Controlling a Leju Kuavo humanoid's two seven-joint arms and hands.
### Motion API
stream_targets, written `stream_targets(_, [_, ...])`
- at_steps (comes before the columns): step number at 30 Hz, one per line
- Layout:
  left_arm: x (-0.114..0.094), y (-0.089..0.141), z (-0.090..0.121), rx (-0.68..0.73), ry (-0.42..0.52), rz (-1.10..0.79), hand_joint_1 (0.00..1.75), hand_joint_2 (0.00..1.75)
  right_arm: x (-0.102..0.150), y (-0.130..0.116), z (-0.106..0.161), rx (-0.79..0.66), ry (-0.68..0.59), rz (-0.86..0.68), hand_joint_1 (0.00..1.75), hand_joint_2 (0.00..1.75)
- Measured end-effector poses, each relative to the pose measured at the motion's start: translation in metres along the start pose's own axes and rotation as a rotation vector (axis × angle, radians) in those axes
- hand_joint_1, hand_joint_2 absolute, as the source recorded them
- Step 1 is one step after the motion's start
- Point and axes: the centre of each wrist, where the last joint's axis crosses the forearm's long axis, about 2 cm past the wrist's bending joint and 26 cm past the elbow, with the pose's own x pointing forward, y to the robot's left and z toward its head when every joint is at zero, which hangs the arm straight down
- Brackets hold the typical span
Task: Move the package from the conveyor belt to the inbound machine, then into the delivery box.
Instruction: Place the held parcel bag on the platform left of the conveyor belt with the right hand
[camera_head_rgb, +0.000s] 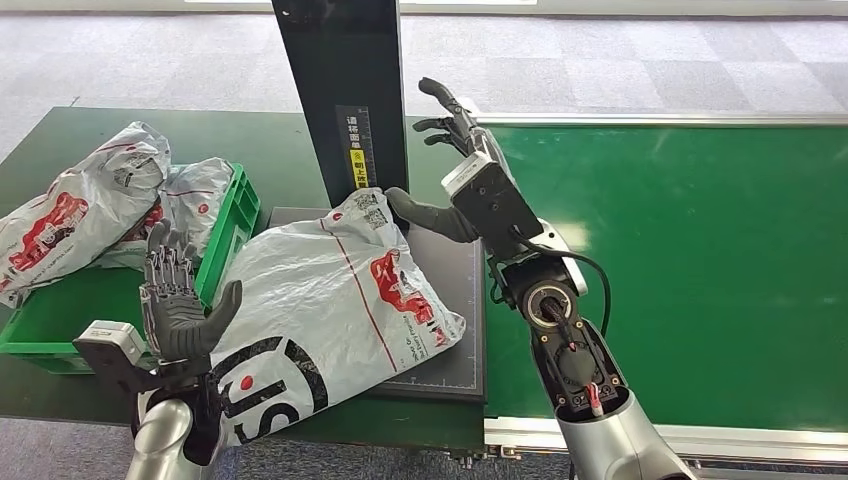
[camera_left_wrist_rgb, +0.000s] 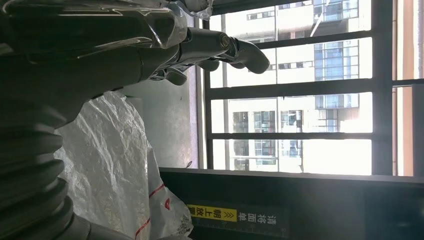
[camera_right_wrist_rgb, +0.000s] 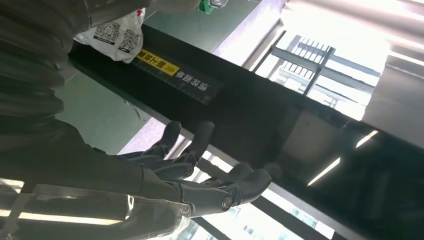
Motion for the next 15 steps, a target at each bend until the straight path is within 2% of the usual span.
stream_targets(7, [0.0, -0.002, 0.0, -0.038, 0.012, -0.012, 0.0, 1.75, -0.028, -0.013, 0.013, -0.082, 0.069, -0.056, 0.0, 1.75])
stream_targets(15, [0.0, -0.022, 0.003, -0.247, 0.017, -0.152, 0.0, 1.75, -0.035, -0.018, 0.038, -0.217, -0.038, -0.129, 0.0, 1.75])
